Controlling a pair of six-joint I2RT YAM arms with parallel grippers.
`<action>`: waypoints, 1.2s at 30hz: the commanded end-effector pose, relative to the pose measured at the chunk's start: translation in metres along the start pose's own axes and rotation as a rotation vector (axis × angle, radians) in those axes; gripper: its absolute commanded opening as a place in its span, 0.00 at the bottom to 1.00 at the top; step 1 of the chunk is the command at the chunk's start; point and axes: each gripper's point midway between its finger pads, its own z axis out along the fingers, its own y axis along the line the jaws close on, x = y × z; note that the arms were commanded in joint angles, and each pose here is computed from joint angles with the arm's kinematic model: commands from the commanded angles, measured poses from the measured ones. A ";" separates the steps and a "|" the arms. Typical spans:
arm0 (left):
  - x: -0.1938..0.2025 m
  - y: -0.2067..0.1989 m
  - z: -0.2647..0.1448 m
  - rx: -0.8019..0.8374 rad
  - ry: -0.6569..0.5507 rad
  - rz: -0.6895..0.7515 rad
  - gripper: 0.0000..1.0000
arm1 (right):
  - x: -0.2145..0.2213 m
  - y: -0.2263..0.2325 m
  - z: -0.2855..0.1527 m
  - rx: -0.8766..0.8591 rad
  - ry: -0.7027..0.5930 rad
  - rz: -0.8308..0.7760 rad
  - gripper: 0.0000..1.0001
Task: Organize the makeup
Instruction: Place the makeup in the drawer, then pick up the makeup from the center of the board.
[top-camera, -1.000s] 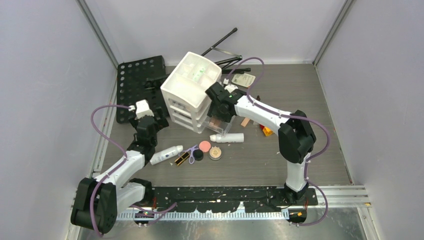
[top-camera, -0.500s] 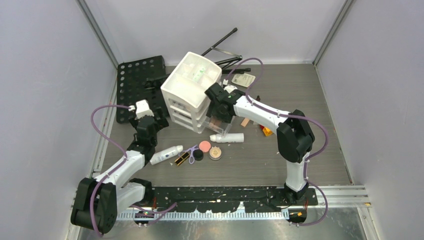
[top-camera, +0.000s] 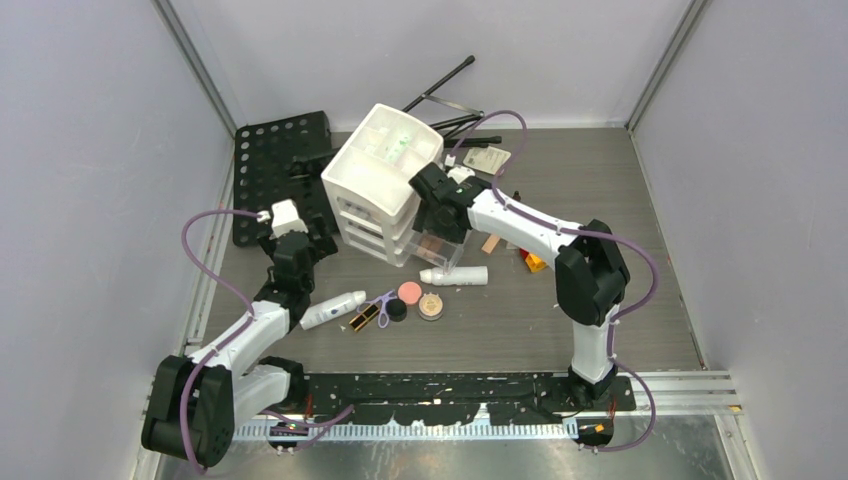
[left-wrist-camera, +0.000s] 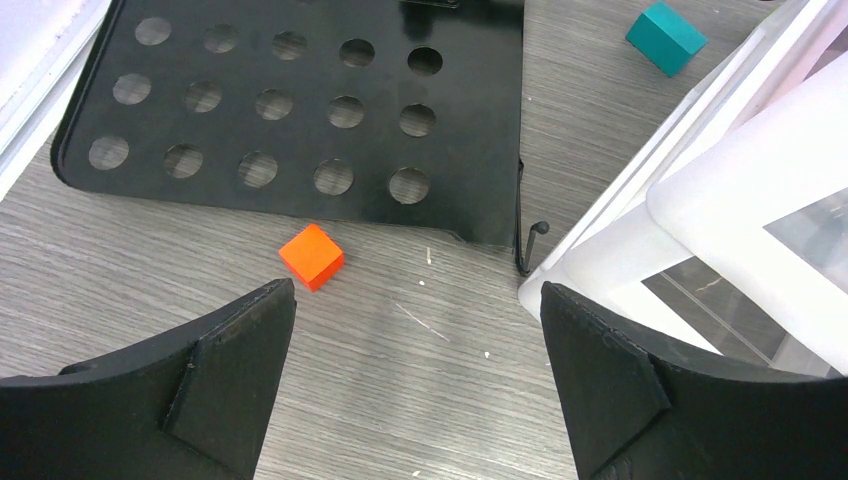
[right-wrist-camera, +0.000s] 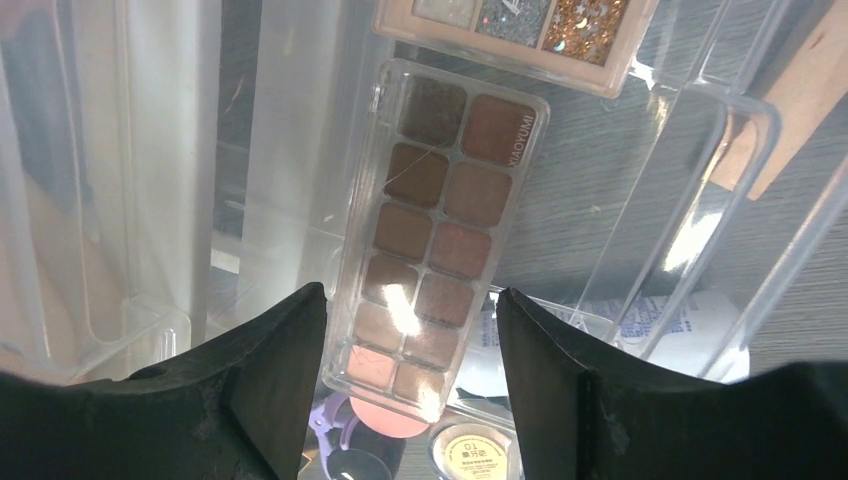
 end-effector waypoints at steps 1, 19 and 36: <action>-0.021 -0.005 0.002 0.006 -0.063 -0.035 0.95 | -0.039 0.013 -0.043 -0.063 -0.121 -0.001 0.68; -0.021 -0.005 0.002 0.000 -0.059 -0.040 0.95 | -0.104 -0.070 -0.112 -0.039 -0.306 0.120 0.69; -0.019 -0.006 0.004 0.000 -0.050 -0.037 0.95 | -0.088 -0.187 -0.048 0.218 -0.178 0.152 0.69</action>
